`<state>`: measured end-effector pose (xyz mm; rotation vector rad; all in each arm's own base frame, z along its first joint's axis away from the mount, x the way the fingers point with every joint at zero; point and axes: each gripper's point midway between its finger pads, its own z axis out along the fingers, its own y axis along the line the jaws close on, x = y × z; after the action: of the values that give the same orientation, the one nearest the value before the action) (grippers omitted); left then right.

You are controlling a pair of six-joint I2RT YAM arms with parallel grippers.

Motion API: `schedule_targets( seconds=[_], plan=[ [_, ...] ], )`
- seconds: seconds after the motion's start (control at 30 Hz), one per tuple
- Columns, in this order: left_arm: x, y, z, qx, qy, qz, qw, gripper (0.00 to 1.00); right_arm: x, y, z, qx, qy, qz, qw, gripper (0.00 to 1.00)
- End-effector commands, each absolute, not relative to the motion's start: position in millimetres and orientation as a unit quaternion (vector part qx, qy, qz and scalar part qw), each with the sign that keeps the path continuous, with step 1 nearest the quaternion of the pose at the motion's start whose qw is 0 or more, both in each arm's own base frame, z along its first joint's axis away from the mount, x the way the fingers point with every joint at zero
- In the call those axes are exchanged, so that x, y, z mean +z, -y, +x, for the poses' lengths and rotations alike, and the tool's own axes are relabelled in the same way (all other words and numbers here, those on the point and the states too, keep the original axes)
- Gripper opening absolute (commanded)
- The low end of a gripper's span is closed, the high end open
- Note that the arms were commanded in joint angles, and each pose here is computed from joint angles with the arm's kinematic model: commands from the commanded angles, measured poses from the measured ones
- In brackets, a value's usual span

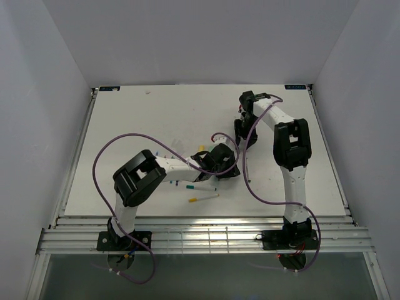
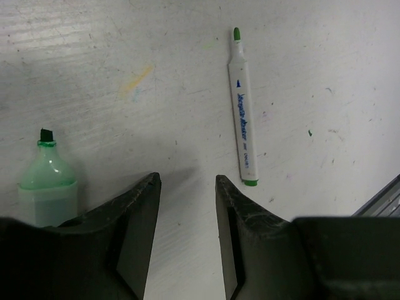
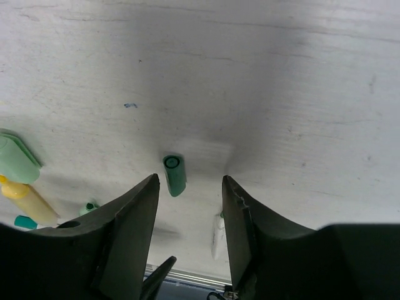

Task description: Open the pen caps

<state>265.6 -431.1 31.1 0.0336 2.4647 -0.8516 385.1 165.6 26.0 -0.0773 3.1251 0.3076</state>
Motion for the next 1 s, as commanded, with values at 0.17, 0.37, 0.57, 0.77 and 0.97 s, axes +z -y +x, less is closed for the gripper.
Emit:
schedule_targets(
  seconds=[0.17, 0.37, 0.57, 0.77, 0.97],
  plan=[
    [117, 422, 268, -0.317, -0.893, 0.089, 0.307, 0.53, 99, -145, 385, 0.085, -0.992, -0.031, 0.091, 0.54],
    [178, 382, 284, -0.316, -0.881, 0.089, 0.340, 0.54, 107, -134, 341, 0.100, -0.991, -0.032, 0.085, 0.54],
    [229, 307, 299, -0.304, -0.875, 0.052, 0.374, 0.58, 127, -164, 291, 0.164, -0.982, -0.026, 0.085, 0.52],
    [236, 251, 299, -0.272, -0.897, 0.037, 0.346, 0.61, 139, -238, 237, 0.238, -0.964, -0.088, 0.079, 0.51],
    [235, 197, 288, -0.222, -0.913, -0.041, 0.340, 0.62, 139, -293, 225, 0.251, -0.937, -0.222, 0.098, 0.51]
  ],
)
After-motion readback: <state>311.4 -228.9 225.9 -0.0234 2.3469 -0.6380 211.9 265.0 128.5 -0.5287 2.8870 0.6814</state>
